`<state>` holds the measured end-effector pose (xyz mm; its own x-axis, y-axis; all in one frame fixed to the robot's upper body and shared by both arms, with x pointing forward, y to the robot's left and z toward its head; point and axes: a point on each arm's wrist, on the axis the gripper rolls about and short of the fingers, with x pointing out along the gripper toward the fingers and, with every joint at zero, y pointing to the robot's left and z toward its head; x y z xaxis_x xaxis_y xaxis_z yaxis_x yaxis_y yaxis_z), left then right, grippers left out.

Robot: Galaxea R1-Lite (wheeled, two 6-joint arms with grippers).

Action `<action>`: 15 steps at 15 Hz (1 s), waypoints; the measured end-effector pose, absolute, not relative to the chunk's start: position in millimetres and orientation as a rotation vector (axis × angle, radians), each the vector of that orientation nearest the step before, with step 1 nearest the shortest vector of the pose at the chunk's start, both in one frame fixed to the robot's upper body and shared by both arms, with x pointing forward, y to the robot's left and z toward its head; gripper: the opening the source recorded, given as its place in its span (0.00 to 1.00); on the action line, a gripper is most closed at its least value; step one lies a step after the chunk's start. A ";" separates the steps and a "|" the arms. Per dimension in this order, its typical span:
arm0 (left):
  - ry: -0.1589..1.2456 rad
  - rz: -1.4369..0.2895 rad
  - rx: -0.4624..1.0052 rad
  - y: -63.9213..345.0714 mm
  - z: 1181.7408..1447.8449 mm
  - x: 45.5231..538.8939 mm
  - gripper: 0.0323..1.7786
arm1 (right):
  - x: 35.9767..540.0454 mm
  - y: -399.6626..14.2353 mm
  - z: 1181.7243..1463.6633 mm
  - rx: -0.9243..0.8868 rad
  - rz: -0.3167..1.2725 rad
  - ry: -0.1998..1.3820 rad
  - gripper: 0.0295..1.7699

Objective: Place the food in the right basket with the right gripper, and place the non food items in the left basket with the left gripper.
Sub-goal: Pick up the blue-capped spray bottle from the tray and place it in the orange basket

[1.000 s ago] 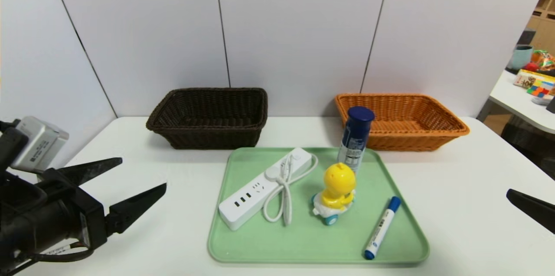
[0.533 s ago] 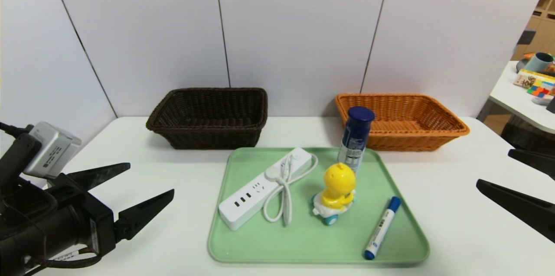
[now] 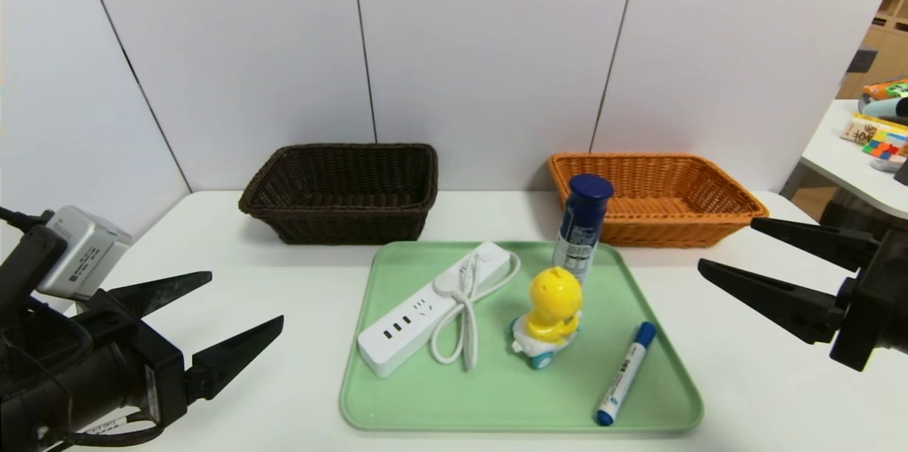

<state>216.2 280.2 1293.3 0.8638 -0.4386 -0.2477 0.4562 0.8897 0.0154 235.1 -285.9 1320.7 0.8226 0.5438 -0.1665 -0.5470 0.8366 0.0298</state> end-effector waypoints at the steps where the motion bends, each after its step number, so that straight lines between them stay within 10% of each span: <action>1: 0.243 -0.469 0.075 280.3 1293.1 215.9 0.95 | 241.0 -282.4 1320.1 -0.022 0.590 0.169 0.96; 15: 0.245 -0.497 0.069 266.3 1284.8 238.1 0.95 | 323.7 -246.0 1287.7 -0.030 0.627 0.225 0.96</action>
